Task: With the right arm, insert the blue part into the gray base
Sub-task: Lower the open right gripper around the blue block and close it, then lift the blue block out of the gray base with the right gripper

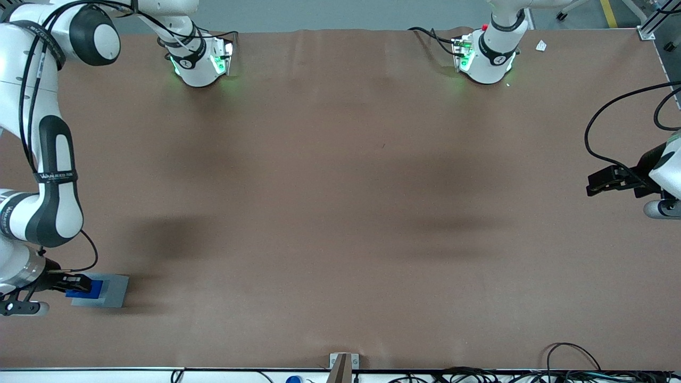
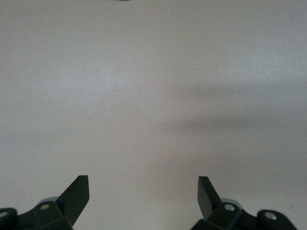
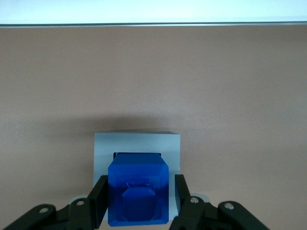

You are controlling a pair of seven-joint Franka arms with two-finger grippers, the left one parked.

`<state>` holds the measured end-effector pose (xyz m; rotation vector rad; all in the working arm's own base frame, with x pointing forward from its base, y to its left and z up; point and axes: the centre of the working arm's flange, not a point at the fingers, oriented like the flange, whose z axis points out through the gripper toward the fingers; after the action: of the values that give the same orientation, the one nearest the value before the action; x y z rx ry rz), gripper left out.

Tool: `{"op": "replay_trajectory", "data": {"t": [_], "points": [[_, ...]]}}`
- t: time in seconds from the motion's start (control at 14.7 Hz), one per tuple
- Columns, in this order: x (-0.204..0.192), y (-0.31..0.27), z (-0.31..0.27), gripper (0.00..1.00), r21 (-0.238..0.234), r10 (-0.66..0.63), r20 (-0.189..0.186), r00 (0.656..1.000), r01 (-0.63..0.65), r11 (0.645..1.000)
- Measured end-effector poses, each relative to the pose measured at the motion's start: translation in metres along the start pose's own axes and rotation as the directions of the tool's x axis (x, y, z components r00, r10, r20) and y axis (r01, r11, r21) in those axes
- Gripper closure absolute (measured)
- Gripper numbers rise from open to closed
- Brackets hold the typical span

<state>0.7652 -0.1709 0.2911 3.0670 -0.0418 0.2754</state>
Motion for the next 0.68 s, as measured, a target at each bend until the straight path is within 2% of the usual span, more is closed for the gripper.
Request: {"op": "replay_trajectory", "data": {"t": [0.14, 0.68], "points": [[0.0002, -0.002, 0.0, 0.48, 0.002, -0.002, 0.001, 1.0, 0.002, 1.0], [0.0, -0.0005, 0.0, 0.48, 0.002, 0.0, 0.001, 1.0, 0.0, 1.0]]}}
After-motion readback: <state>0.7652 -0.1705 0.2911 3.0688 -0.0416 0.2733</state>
